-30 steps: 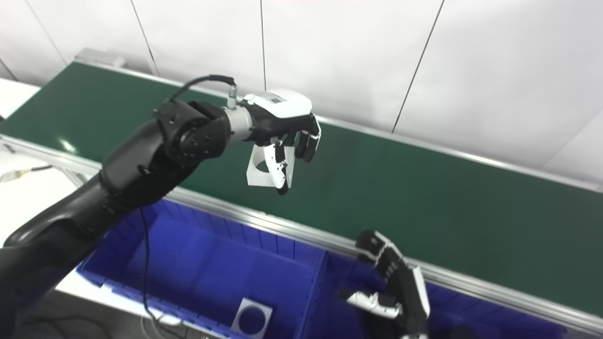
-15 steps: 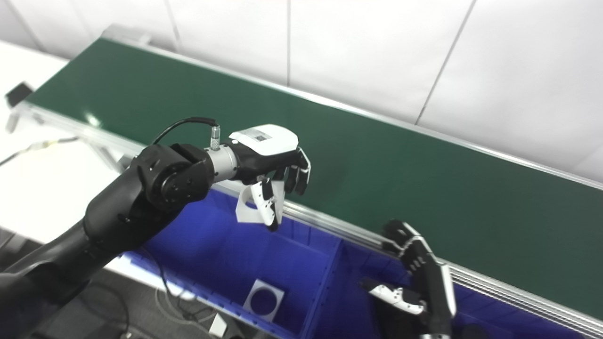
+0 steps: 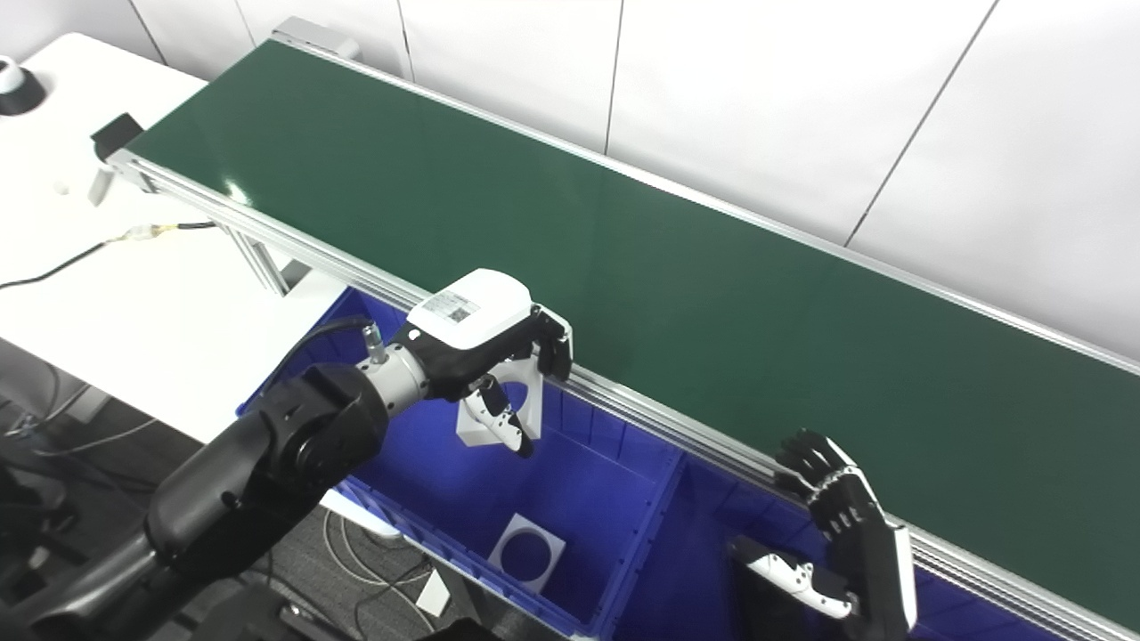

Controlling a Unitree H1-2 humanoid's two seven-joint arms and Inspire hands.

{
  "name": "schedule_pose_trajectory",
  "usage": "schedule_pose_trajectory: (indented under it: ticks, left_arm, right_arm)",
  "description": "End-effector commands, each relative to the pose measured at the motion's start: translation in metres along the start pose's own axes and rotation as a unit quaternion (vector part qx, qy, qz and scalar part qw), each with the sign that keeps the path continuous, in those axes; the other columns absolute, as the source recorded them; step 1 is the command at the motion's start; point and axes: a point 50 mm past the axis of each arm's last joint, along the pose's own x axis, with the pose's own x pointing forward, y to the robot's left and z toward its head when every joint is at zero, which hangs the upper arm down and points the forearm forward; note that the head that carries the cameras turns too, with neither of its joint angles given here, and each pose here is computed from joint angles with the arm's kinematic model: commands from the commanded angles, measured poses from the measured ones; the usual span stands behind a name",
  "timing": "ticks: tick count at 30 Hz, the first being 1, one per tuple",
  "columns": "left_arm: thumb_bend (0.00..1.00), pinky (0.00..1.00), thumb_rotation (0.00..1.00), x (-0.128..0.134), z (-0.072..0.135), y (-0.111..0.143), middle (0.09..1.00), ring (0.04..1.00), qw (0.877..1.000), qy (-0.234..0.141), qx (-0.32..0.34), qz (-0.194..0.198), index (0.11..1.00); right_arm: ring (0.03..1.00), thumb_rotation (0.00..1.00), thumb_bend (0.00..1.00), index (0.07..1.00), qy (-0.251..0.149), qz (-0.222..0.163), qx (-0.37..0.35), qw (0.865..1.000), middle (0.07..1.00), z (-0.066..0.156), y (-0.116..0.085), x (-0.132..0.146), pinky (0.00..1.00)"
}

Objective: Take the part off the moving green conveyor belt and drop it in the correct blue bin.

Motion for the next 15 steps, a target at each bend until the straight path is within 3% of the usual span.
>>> schedule_pose_trajectory:
  ticks: [1,9,15]
  left_arm:
    - [0.5,0.31,0.0,0.0,-0.001,0.006,0.514,0.391,0.999,-0.019,0.008,0.044,0.525]
    - [0.5,0.31,0.0,-0.001,-0.009,-0.012,0.481,0.38,0.997,-0.017,0.006,0.077,0.541]
    - [0.5,0.36,0.0,0.005,-0.013,-0.022,0.518,0.413,0.995,-0.019,0.013,0.098,0.505]
  right_arm:
    - [0.76,0.14,0.83,0.791,-0.039,0.005,-0.005,0.999,0.773,0.011,-0.003,0.01,0.69]
    - [0.762,0.13,0.82,0.791,-0.041,0.008,-0.005,0.999,0.776,0.012,-0.002,0.009,0.69]
    - [0.765,0.13,0.82,0.789,-0.042,0.008,-0.004,0.999,0.774,0.011,-0.001,0.009,0.69]
